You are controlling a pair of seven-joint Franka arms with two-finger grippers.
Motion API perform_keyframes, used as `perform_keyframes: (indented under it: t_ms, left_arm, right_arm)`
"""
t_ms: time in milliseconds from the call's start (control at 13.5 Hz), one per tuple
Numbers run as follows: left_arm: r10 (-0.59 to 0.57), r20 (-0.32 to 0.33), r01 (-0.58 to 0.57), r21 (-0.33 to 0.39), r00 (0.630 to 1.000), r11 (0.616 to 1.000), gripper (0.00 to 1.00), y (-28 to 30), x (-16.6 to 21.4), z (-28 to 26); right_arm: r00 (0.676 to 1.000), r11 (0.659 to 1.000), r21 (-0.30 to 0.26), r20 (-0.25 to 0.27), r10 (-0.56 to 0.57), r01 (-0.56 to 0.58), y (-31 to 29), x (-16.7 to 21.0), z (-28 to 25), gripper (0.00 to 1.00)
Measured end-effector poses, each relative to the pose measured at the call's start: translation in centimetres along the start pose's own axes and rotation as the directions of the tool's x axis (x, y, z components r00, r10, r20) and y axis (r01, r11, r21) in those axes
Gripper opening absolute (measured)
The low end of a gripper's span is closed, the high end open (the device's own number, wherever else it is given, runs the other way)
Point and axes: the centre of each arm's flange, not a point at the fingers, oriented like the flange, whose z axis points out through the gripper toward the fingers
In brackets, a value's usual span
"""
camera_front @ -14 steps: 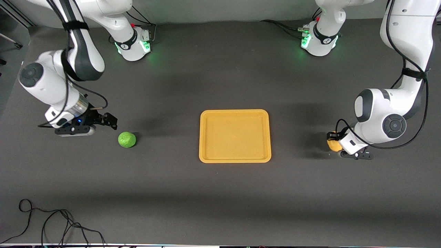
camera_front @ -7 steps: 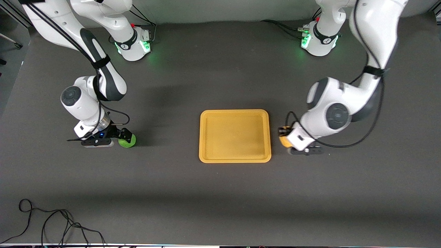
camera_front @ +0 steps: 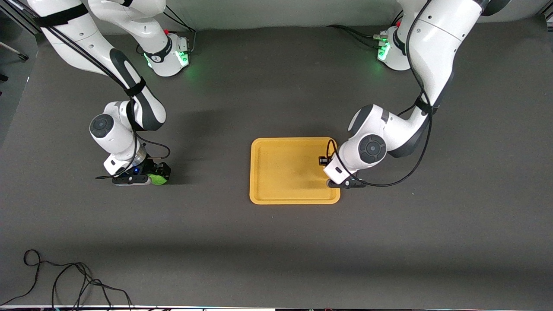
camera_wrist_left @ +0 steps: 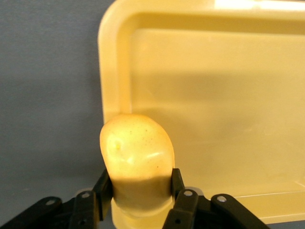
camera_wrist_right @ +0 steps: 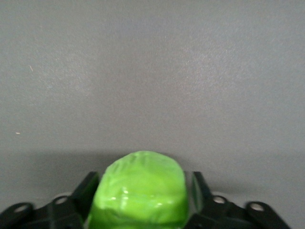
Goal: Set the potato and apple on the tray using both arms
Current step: 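Carry the potato with the left gripper onto the tray while the right grasps apple, then release the potato on the tray and withdraw the left gripper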
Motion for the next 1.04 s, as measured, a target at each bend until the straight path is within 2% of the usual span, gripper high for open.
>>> perform_keyframes:
  t_ms: [74, 296, 444, 593, 741, 815, 963, 1037]
  left_arm:
    - [0.001, -0.001, -0.001, -0.001, 1.000, 1.000, 0.53, 0.3, -0.1, 0.4]
    - [0.007, 0.011, -0.007, 0.010, 1.000, 1.000, 0.53, 0.4, -0.2, 1.8]
    - [0.005, 0.019, -0.005, 0.014, 1.000, 1.000, 0.54, 0.1, 0.0, 2.7]
    - [0.018, 0.009, -0.018, 0.028, 1.000, 0.999, 0.70, 0.0, 0.1, 2.8]
    - [0.015, -0.015, -0.015, 0.023, 1.000, 1.000, 0.94, 0.2, 0.7, 1.7]
    - [0.008, -0.038, -0.007, 0.015, 0.999, 1.000, 1.00, 0.3, 1.0, 0.1]
    - [-0.013, -0.065, 0.016, 0.035, 0.998, 0.999, 1.00, -0.7, 1.3, -6.0]
    - [-0.023, -0.063, 0.027, 0.063, 0.998, 0.998, 1.00, -3.0, 1.2, -10.4]
  right_arm:
    - [1.000, 1.000, 0.000, 0.001, 0.000, 0.000, 0.0, 0.0, 0.0, 0.70]
    - [0.999, 1.000, 0.004, 0.044, -0.005, 0.004, -0.4, 1.2, -1.3, 0.70]
    - [0.996, 1.000, 0.013, 0.088, -0.011, 0.010, -1.0, 4.5, -6.2, 0.70]
    - [0.992, 1.000, 0.023, 0.129, -0.016, 0.013, -1.3, 7.9, -14.3, 0.70]
    - [0.989, 0.999, 0.030, 0.149, -0.022, 0.018, -1.5, 10.0, -22.0, 0.70]
    - [0.987, 0.999, 0.032, 0.157, -0.026, 0.021, -1.7, 10.7, -24.7, 0.70]
    - [0.987, 0.999, 0.036, 0.157, -0.034, 0.029, -2.1, 11.9, -27.9, 0.70]
    - [0.988, 0.999, 0.038, 0.152, -0.039, 0.034, -2.5, 12.3, -28.7, 0.70]
